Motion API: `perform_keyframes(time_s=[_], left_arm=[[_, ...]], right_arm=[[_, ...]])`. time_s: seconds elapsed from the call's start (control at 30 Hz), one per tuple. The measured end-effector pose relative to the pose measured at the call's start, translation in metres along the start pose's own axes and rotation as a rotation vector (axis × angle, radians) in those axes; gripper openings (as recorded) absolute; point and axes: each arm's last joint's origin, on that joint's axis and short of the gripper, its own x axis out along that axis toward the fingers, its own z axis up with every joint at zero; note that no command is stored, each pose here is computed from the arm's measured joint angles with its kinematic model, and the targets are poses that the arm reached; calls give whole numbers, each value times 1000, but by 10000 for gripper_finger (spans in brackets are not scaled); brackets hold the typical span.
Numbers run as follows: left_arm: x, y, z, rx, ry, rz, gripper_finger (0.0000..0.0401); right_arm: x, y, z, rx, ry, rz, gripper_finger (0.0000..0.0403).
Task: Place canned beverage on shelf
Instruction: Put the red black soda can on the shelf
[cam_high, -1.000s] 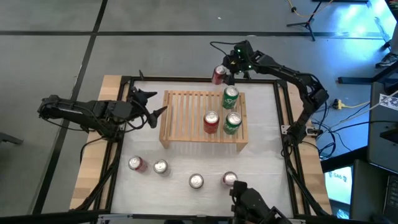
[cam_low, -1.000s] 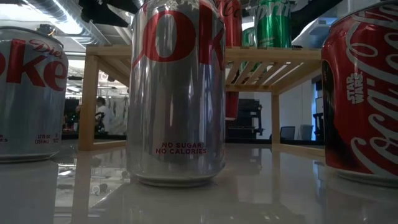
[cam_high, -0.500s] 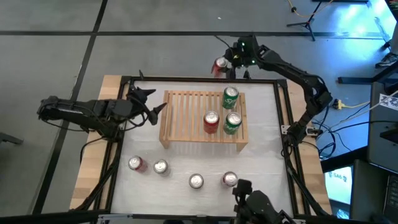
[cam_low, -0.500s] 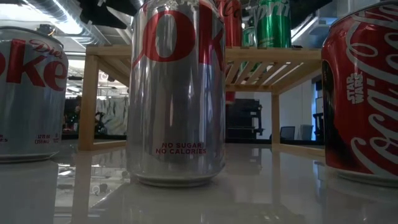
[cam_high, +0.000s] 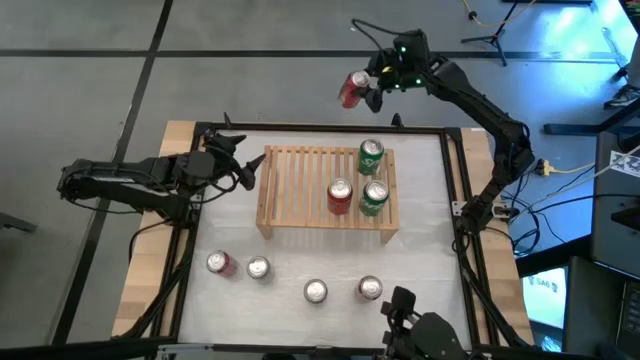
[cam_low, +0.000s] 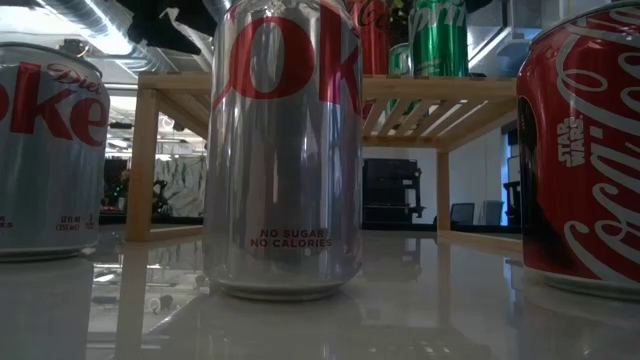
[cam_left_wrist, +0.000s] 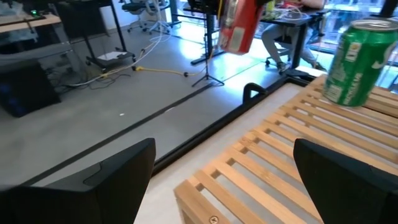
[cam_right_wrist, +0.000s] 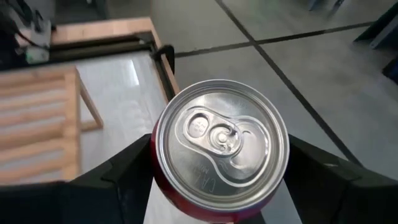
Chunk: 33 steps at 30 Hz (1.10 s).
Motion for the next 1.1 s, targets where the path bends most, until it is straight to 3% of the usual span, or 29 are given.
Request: perform_keyframes(time_s=[0.37,0.73,1.1], left_arm=[[17,4,8,-69,-51,71,373],[53,-7,0,-50,3,92,373],[81,-20,-14,-12,55,122,373]], right_arm=[[-5,41,27,128,-3,74,289],[-7,88,44,249,37,-11,289],[-7,132,48,367,91,60,289]])
